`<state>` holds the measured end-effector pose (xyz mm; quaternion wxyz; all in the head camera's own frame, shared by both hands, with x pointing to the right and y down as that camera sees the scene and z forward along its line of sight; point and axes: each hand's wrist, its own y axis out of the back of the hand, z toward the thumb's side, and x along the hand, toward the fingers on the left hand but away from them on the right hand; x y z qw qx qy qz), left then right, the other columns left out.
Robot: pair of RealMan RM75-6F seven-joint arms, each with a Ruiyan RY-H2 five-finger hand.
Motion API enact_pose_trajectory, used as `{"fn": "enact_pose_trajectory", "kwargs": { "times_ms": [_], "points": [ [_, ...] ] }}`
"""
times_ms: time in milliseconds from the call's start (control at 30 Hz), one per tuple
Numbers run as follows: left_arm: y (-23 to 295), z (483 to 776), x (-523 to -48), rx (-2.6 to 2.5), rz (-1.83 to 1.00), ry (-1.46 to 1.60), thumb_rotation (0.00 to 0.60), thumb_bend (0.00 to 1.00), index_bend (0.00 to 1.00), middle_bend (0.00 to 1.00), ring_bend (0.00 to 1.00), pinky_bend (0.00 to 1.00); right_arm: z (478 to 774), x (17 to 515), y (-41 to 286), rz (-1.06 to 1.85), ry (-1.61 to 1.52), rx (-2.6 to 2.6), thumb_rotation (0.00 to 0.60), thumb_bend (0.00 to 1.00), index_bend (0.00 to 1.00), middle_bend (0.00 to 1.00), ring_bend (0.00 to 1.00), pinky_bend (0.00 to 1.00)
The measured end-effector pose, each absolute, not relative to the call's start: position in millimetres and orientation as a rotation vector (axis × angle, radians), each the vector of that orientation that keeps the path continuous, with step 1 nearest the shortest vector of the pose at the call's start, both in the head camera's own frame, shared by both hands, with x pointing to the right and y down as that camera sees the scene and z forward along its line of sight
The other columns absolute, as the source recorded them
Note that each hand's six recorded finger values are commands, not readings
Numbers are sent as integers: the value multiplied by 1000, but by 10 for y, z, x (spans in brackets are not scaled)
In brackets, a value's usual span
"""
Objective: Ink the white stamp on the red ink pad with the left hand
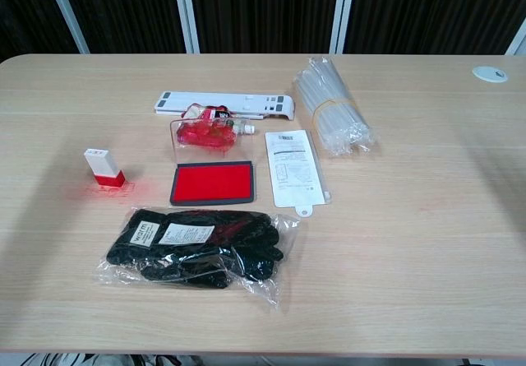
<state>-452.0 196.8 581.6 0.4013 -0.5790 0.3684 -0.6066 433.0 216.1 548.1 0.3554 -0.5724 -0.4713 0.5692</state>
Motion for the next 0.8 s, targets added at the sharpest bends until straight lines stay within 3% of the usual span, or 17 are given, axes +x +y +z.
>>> {"fn": "enact_pose_trajectory", "kwargs": {
  "times_ms": [800],
  "points": [
    [1962,5860,-4452,-1499,-1536,900,600,8,0,0,0,0,5476,4346,2173,1475,-1229,-1486,600,0,0,0,0,167]
  ]
}}
